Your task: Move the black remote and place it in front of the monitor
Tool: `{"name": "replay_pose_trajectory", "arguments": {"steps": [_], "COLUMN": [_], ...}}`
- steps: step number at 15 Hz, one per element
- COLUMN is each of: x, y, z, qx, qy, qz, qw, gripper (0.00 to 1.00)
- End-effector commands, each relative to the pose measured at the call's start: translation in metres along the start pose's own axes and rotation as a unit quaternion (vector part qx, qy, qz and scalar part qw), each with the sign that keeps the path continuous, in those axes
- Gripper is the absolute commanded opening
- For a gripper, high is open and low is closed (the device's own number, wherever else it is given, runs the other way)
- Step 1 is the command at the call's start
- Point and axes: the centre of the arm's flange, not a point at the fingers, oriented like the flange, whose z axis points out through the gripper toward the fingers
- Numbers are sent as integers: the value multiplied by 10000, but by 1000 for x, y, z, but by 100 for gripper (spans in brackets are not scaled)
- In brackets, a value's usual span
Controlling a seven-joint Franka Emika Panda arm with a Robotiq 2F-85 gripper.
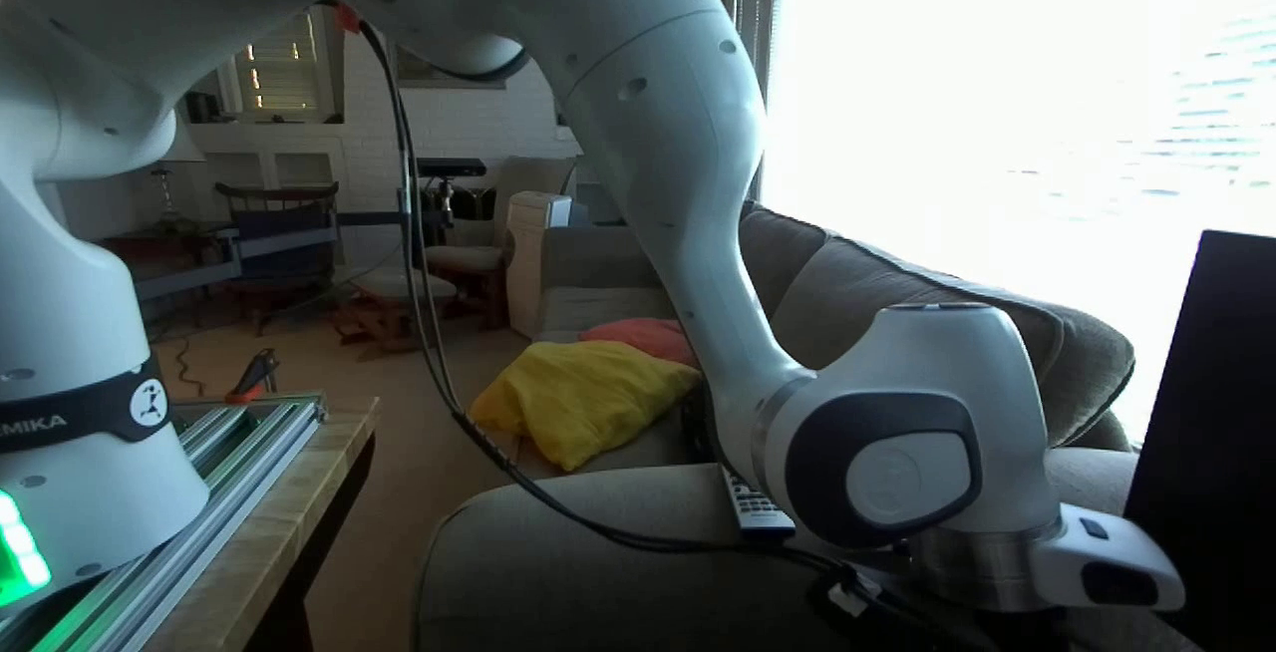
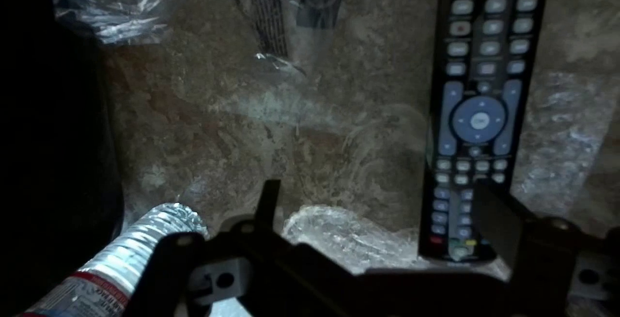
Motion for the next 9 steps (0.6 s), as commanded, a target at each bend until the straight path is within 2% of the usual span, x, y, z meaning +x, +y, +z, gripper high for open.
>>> {"name": "replay_pose_trajectory", "arguments": {"steps": [1,5,9], "x": [-31,-56,-74], "y": [-7,-30,-52], "z": [-50,-97,-152], "qx": [209,339,459], "qy": [202,153,223], "qz": [78,483,1148], "qw": [9995,9981,9921], "gripper": [100,100,100]}}
